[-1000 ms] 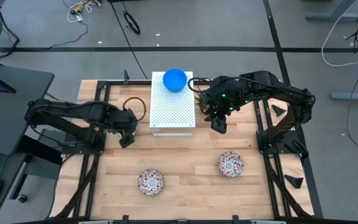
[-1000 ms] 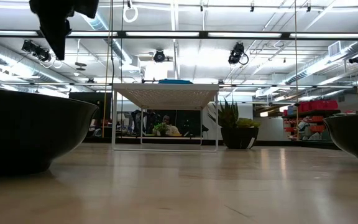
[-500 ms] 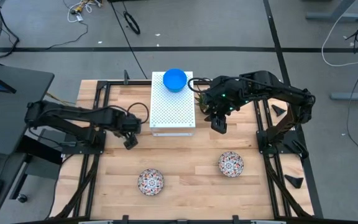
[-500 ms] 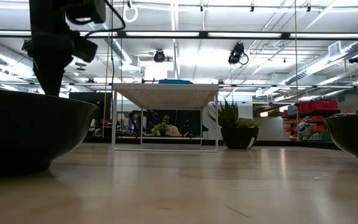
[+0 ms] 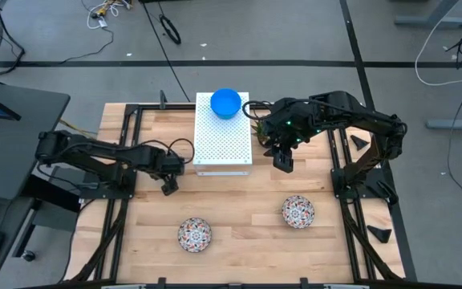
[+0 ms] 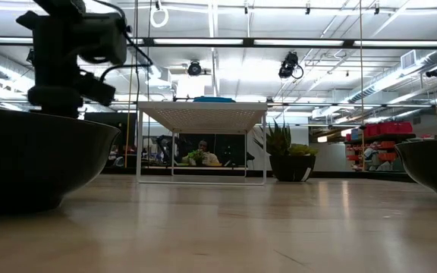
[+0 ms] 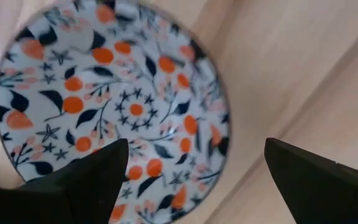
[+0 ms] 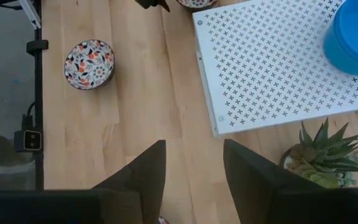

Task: Pick & Place Mini bowls
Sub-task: Put the top white patterned bowl on the shelf

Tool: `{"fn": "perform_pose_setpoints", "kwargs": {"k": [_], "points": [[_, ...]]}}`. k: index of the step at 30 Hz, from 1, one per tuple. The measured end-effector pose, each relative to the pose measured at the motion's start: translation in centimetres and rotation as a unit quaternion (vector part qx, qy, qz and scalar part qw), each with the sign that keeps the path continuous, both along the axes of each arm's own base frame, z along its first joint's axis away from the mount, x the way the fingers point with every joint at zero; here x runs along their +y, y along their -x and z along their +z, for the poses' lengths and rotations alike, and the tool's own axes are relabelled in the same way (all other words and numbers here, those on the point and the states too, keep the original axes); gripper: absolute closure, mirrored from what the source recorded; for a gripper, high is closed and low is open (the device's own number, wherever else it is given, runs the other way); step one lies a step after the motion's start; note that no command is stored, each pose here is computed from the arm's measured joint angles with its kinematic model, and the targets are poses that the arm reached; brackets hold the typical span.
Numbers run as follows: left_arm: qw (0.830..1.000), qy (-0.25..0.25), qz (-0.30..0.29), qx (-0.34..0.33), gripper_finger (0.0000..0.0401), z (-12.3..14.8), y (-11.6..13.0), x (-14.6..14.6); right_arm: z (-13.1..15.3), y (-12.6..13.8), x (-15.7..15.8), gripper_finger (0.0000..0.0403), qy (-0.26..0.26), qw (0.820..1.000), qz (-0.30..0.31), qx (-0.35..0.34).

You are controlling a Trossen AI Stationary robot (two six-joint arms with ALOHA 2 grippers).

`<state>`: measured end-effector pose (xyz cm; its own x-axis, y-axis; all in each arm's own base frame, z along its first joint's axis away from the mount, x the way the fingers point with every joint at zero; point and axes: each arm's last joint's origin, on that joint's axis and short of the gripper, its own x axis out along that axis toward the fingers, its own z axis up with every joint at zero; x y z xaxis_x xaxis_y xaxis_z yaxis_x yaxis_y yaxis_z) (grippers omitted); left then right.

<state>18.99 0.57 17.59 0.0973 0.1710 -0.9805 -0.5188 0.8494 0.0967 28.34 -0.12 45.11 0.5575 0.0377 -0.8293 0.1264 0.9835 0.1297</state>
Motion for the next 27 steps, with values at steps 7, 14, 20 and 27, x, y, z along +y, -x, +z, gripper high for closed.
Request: {"fn": "perform_pose_setpoints", "kwargs": {"k": [7, 14, 20, 27], "points": [[0.999, 0.021, -0.027, 0.032, 0.0044, -1.7, -0.6, -0.1, 0.0, 0.0, 0.0, 0.024, 0.0, 1.0, 0.0, -0.002], [0.998, 0.021, -0.035, 0.051, 0.0105, -2.5, -0.9, -0.1, 0.0, -0.1, 0.0, 0.024, 0.0, 1.0, 0.0, -0.004], [0.998, 0.018, -0.034, 0.056, 0.0167, -2.4, -0.8, -0.1, 0.0, -0.1, 0.0, 0.024, 0.0, 1.0, 0.0, -0.003], [0.997, 0.018, -0.031, 0.075, 0.0263, -2.4, -0.4, -0.1, 0.0, -0.1, 0.0, 0.024, -0.001, 1.0, -0.001, -0.003]]}}
